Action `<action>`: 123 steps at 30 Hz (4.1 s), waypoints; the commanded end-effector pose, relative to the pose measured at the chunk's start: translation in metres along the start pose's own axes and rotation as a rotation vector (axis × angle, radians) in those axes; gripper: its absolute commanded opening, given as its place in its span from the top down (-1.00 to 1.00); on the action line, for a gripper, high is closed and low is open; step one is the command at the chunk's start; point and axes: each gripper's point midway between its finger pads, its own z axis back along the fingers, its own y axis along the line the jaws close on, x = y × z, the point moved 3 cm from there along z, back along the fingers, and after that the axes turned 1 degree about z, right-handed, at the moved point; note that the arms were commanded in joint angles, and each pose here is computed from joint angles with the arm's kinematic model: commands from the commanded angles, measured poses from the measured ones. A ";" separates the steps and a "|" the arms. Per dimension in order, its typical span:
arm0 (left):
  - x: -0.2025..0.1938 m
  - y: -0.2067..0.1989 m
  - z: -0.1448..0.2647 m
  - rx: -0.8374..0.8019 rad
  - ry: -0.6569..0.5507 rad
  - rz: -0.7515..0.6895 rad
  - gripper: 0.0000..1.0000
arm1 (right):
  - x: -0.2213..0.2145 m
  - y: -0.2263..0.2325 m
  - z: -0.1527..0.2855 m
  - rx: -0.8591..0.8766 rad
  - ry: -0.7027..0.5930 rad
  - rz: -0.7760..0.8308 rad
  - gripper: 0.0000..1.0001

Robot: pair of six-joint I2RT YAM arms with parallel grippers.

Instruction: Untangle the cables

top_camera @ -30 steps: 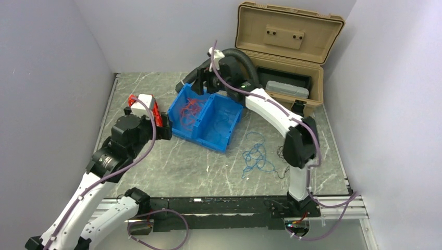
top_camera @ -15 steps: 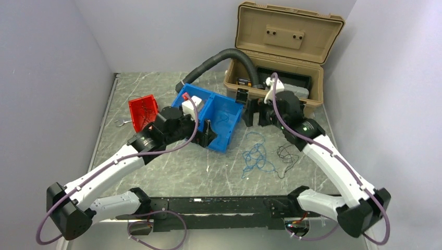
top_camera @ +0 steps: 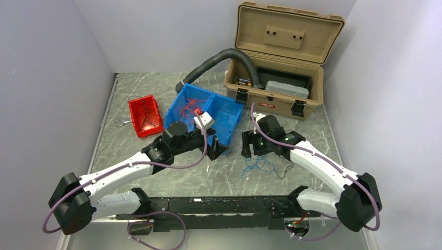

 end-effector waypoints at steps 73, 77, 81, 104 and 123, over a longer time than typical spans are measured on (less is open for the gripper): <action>-0.014 -0.008 0.004 -0.143 -0.374 -0.157 -0.87 | 0.229 0.174 0.284 0.625 -0.800 0.153 1.00; -0.015 -0.002 0.003 -0.105 -0.368 -0.158 -0.80 | 0.230 0.178 0.288 0.646 -0.805 0.154 1.00; -0.016 0.002 0.001 -0.081 -0.357 -0.159 -0.79 | 0.233 0.181 0.295 0.664 -0.816 0.159 1.00; -0.022 0.007 -0.013 -0.068 -0.264 -0.145 1.00 | 0.242 0.171 0.327 0.608 -0.918 0.118 1.00; -0.039 0.128 0.056 0.676 -0.289 0.167 1.00 | 0.236 0.002 0.336 -0.499 -1.125 -0.144 1.00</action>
